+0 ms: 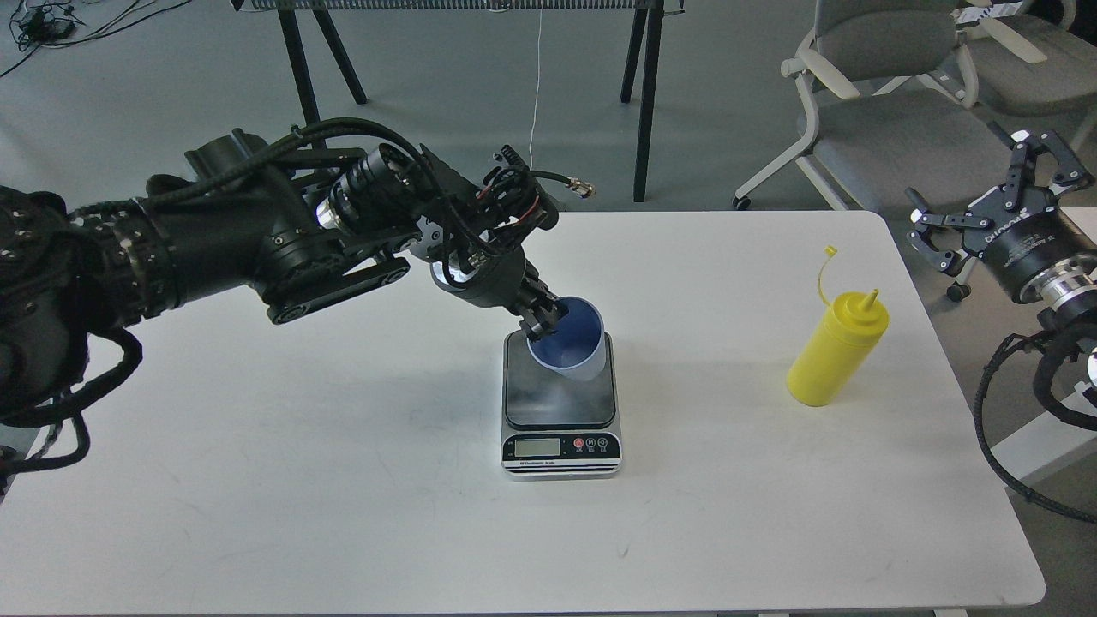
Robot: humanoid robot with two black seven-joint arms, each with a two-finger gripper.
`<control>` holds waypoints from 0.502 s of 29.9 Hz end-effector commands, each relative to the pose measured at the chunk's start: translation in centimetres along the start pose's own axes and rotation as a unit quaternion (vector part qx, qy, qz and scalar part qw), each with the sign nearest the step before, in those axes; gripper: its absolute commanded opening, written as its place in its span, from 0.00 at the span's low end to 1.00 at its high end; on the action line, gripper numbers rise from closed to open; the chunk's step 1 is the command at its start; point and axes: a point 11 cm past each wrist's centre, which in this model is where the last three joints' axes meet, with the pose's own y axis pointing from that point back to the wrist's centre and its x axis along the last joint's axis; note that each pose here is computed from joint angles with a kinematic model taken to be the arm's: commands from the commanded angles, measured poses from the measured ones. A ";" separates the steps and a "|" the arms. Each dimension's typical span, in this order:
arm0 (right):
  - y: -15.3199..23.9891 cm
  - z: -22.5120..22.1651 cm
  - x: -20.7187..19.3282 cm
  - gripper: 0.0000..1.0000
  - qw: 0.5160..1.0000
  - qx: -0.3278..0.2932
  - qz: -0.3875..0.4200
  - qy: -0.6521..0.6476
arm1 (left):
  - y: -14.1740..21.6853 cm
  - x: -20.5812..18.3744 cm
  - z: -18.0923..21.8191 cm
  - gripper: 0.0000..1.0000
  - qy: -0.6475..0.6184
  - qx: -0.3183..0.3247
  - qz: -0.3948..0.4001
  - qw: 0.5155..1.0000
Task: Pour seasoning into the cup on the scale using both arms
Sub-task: 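Lift the blue cup with the left gripper and carry it over the scale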
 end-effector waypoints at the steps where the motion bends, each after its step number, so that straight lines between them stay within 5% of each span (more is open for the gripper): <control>1: 0.0 0.0 0.0 0.99 1.000 0.000 0.000 0.000 | -0.2 -0.3 0.1 0.03 0.003 -0.002 -0.002 1.000; 15: 0.3 0.2 0.4 0.99 1.000 -0.001 0.005 -0.001 | -0.5 -0.9 0.1 0.07 0.002 -0.002 -0.007 1.000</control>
